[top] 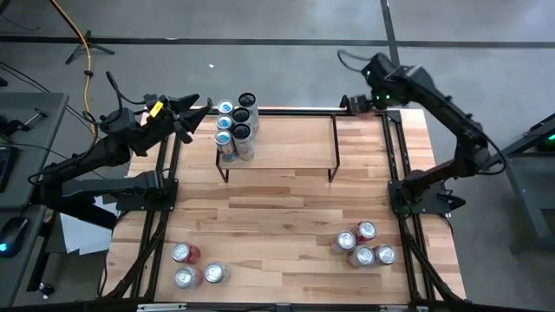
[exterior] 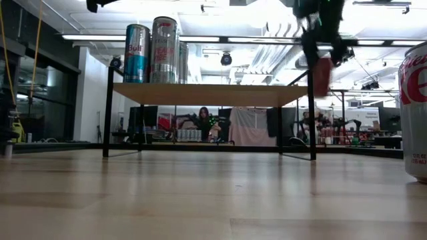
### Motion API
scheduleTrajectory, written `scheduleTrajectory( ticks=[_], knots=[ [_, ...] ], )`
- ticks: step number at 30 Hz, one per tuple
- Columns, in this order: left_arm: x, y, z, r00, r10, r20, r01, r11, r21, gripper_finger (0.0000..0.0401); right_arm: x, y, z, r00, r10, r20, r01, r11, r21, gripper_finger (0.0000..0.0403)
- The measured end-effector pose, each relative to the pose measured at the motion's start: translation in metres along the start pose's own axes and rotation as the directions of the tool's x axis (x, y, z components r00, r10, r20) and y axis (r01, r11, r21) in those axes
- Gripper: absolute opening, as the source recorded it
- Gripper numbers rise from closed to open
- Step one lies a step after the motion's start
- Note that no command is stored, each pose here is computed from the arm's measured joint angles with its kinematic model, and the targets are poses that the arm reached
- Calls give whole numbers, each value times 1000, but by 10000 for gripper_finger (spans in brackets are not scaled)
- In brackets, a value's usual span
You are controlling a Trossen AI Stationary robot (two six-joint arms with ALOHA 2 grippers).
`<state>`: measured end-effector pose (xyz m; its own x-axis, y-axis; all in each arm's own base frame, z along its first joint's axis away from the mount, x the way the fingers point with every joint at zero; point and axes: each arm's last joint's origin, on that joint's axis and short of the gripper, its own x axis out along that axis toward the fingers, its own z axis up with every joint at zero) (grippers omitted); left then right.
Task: Place canned beverage on shelf
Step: Put the top red-white soda can on the shelf
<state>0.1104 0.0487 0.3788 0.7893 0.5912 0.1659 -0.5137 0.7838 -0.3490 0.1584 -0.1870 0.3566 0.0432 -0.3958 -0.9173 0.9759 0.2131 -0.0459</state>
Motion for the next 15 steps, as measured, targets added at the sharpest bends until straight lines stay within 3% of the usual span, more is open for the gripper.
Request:
scheduleTrajectory(
  ticks=[4, 8, 12, 15],
  knots=[
    [0, 0, 0, 1000, 8, 3, -8, 1000, 0, 305, -56, 18, 7, 974, 204, 94, -194, 976, -100, 287],
    [0, 0, 0, 1000, 8, 3, -8, 1000, 0, 305, -101, 53, 6, 888, 441, 130, -394, 876, -279, 287],
    [0, 0, 0, 1000, 8, 3, -8, 1000, 0, 305, -122, 102, -8, 834, 547, 71, -447, 746, -494, 287],
    [0, 0, 0, 1000, 8, 3, -8, 1000, -1, 305, -121, 134, -20, 845, 533, 34, -407, 683, -607, 287]
  ],
)
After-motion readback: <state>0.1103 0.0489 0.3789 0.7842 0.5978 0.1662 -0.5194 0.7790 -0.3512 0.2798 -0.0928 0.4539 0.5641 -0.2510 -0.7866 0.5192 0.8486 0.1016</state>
